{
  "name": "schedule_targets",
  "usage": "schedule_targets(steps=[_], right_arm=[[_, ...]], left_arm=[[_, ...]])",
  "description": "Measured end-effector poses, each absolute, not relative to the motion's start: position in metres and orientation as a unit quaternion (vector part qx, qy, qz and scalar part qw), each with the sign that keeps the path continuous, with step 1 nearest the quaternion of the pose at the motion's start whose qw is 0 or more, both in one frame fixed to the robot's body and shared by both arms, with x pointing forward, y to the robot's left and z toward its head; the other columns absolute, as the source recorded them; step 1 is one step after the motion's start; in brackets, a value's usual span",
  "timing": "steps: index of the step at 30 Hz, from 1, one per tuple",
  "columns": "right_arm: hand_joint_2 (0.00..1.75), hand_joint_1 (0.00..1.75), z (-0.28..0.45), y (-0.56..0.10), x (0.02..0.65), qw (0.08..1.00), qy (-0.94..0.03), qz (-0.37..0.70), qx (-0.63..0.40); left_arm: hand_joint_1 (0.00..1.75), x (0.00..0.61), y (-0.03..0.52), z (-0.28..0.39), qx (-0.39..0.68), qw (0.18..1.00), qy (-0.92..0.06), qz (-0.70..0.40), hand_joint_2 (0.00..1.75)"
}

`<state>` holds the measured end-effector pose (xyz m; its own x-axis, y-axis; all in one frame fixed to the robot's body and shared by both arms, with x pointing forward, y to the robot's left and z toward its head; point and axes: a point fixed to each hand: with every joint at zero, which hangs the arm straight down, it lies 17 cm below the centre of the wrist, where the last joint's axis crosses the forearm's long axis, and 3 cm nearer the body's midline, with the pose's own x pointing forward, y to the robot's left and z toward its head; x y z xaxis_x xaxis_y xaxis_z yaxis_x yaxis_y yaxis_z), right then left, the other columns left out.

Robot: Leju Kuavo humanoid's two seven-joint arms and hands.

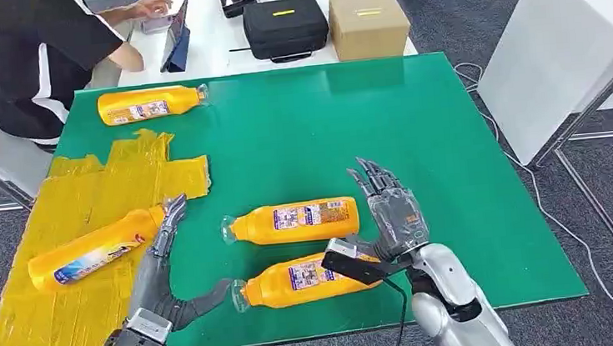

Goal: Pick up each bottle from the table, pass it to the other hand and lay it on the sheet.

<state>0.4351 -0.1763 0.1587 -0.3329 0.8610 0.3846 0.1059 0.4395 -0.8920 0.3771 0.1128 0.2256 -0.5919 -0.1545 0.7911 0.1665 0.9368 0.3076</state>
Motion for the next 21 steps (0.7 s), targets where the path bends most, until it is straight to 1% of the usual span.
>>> schedule_targets(steps=[8, 14, 21], right_arm=[[1.75, 0.0, 0.135, -0.155, 0.462, 0.508, -0.679, 0.443, -0.29], [1.75, 0.0, 0.121, -0.137, 0.478, 0.518, -0.651, 0.479, -0.279], [1.75, 0.0, 0.094, -0.105, 0.48, 0.51, -0.625, 0.534, -0.253]], left_arm=[[0.0, 0.382, 0.105, 0.223, -0.022, 0.456, -0.872, -0.18, 1.75], [0.0, 0.388, 0.097, 0.224, -0.032, 0.456, -0.87, -0.184, 1.75], [0.0, 0.392, 0.086, 0.22, -0.041, 0.459, -0.866, -0.193, 1.75]])
